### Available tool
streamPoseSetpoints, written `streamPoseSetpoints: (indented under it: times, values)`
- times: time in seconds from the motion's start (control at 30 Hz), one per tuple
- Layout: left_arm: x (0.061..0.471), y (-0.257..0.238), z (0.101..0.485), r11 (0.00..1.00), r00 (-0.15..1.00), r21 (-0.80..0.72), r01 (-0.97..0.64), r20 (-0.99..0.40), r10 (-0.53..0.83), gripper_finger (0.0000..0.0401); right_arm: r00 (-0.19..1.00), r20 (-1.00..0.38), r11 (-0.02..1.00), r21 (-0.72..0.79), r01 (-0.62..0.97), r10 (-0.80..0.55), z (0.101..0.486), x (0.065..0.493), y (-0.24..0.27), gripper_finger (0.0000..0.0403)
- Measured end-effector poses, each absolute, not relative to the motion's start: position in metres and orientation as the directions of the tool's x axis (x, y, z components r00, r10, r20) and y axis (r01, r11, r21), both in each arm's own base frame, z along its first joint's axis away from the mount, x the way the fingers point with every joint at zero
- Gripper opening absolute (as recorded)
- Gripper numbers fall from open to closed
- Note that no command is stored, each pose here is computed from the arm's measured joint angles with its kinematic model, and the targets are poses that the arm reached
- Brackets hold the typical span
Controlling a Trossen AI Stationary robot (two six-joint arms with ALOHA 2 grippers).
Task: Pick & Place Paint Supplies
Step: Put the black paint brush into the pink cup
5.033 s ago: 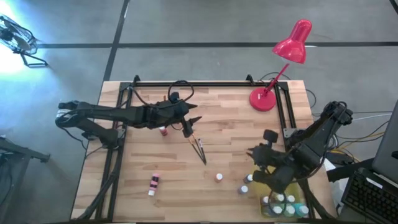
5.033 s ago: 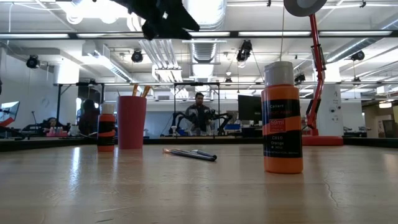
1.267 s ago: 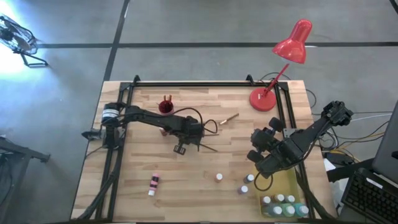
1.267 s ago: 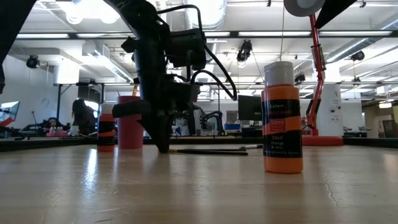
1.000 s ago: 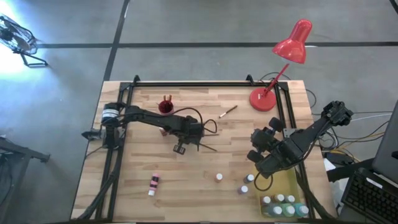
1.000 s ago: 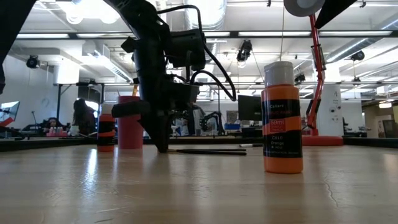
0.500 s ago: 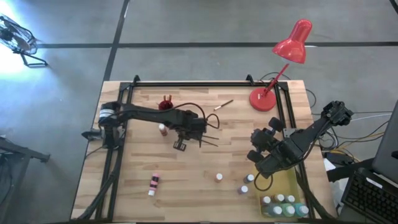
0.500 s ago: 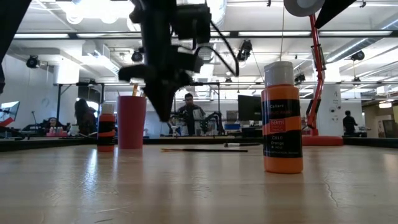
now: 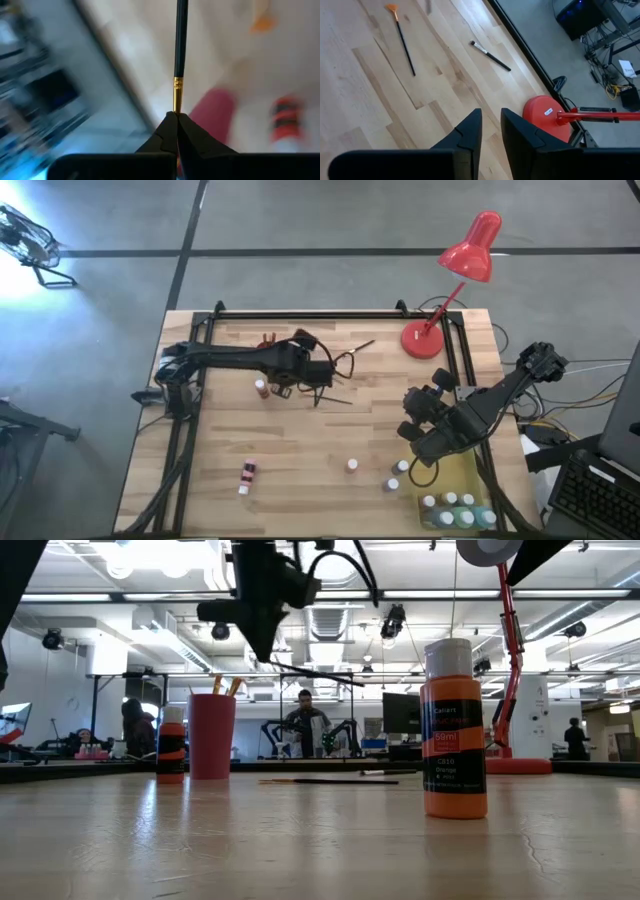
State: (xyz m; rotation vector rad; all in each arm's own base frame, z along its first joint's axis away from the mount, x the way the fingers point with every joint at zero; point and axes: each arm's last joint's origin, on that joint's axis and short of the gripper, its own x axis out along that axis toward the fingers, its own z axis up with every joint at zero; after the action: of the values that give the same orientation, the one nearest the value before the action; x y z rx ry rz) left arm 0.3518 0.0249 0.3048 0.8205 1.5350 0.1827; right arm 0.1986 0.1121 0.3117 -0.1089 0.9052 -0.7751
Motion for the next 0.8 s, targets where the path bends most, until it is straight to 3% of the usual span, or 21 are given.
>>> streamPoseSetpoints:
  times: [0.17, 0.33, 0.57, 0.8]
  values:
    - [0.342, 0.03, 0.313, 0.581, -0.006, 0.687, 0.437, -0.644, 0.765, 0.0, 0.371, -0.667, 0.728, -0.394, 0.561, -0.646, 0.312, 0.199, 0.112, 0.0083]
    - [0.333, 0.034, 0.317, 0.473, -0.062, 0.741, 0.476, -0.508, 0.859, 0.0, 0.37, -0.667, 0.728, -0.394, 0.561, -0.647, 0.312, 0.198, 0.112, 0.0095]
    - [0.316, 0.032, 0.335, 0.547, -0.028, 0.766, 0.338, -0.572, 0.82, 0.0, 0.366, -0.671, 0.729, -0.395, 0.559, -0.644, 0.312, 0.198, 0.112, 0.0106]
    - [0.263, 0.03, 0.368, 0.591, 0.043, 0.792, 0.156, -0.603, 0.797, 0.0, 0.365, -0.671, 0.729, -0.399, 0.556, -0.645, 0.311, 0.198, 0.112, 0.0108]
